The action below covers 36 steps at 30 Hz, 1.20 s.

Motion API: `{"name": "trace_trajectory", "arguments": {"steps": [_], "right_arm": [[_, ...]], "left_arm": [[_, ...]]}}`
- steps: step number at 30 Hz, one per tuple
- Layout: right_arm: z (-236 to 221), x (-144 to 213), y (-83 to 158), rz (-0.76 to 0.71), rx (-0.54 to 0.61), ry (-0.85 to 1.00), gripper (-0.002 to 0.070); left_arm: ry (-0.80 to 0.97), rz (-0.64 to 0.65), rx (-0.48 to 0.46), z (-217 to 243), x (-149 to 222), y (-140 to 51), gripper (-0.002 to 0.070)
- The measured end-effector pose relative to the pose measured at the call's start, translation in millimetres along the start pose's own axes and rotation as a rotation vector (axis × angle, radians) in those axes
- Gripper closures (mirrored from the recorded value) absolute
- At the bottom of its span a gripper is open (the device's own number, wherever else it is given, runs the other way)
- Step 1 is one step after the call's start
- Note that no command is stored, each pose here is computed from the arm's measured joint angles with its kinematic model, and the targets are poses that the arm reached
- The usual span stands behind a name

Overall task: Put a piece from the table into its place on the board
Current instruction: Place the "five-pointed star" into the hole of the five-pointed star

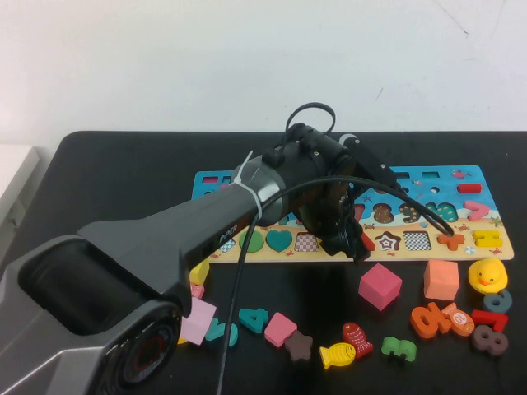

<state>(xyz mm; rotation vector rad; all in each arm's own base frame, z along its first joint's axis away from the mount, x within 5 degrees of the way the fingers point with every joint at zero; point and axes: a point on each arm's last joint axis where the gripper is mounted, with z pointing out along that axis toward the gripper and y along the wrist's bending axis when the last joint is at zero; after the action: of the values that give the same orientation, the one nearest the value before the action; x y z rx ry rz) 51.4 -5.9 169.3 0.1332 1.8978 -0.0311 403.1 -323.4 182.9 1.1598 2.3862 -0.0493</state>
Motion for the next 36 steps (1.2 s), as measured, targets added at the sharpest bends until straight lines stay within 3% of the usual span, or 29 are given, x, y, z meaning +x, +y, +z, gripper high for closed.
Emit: {"name": "trace_trajectory", "arguments": {"steps": [8,26,29,30,33,36], "right_arm": [[0.0,0.0,0.0,0.000,0.000,0.000,0.0658],[0.0,0.0,0.0,0.000,0.000,0.000,0.0658],[0.0,0.0,0.0,0.000,0.000,0.000,0.0657],[0.0,0.0,0.0,0.000,0.000,0.000,0.0657],[0.0,0.0,0.0,0.000,0.000,0.000,0.0657],[0.0,0.0,0.0,0.000,0.000,0.000,0.0657]], "left_arm": [[0.007,-0.017,0.001,0.0,0.6,-0.1,0.0278],[0.039,-0.054,-0.087,-34.2,-11.7,12.4,0.0281],[0.063,-0.052,-0.086,-34.4,-9.7,11.6,0.0349],[0.062,-0.052,-0.086,-33.5,-9.7,11.5,0.0445],[0.039,-0.055,-0.090,-28.8,-10.6,14.5,0.0593],[0.008,-0.070,-0.100,-22.1,-11.4,19.4,0.0651]]}}
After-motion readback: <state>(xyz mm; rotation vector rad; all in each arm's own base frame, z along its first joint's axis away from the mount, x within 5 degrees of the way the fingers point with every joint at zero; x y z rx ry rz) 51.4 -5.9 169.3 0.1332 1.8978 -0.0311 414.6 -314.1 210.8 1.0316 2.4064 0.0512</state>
